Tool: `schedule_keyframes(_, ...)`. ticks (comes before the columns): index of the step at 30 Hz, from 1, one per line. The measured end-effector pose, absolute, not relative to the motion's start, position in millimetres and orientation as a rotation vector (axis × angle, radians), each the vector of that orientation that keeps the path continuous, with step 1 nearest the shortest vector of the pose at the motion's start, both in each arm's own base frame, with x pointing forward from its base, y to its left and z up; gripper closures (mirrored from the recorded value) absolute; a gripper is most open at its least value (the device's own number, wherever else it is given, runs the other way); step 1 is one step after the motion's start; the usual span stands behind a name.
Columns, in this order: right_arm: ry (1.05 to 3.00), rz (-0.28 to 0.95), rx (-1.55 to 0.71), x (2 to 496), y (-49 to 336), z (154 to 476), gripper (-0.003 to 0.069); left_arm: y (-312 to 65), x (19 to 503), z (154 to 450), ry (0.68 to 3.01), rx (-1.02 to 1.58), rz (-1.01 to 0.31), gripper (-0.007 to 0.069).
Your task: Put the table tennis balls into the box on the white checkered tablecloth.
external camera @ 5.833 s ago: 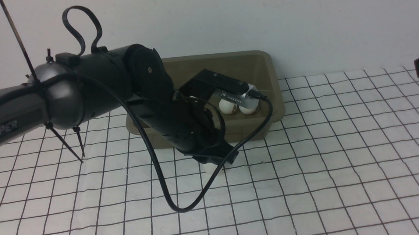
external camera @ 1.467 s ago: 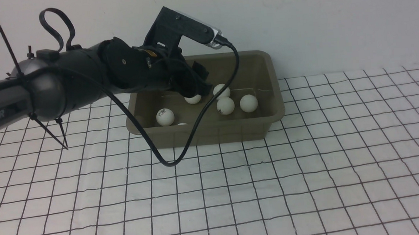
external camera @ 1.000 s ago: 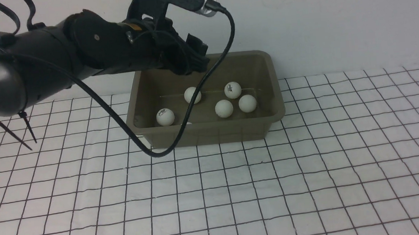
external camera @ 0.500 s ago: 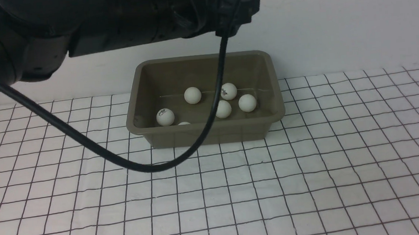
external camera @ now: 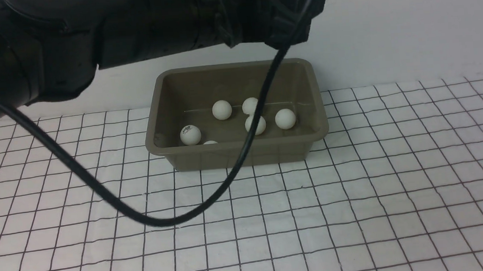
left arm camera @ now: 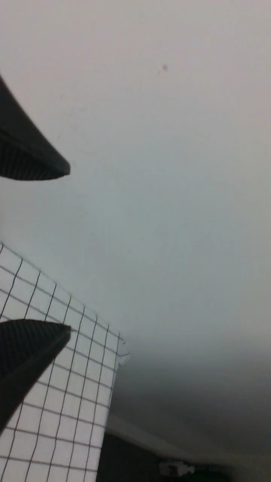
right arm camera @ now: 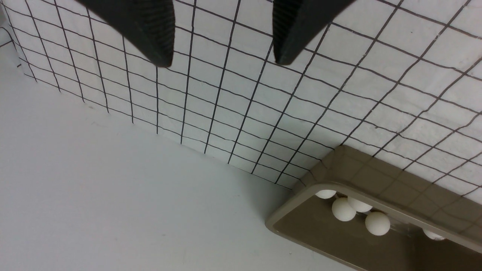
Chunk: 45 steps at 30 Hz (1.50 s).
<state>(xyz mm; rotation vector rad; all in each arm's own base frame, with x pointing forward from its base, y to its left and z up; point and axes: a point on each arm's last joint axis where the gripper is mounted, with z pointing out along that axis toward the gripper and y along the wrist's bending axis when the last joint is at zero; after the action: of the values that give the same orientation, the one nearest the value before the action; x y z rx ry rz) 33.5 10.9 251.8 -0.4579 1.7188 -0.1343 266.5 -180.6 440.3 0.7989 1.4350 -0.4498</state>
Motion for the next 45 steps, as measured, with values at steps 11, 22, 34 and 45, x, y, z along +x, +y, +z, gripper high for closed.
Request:
schedule_keyframes(11,1.719,-0.131,-0.457,33.4,11.0,251.8,0.0324,-111.0,212.1,447.0,1.915,0.679,-0.326,0.0179)
schedule_keyframes(22,1.719,-0.129,-0.456,33.4,11.1,251.8,0.0324,-50.2,163.9,377.5,2.096,0.390,-0.145,0.0179)
schedule_keyframes(34,1.719,-0.127,-0.455,33.4,11.2,251.9,0.0324,5.4,73.8,238.5,2.007,-0.096,0.039,0.0179)
schedule_keyframes(45,1.719,-0.127,-0.455,33.4,11.2,251.9,0.0324,5.2,55.6,187.8,1.968,-0.135,0.065,0.0179)
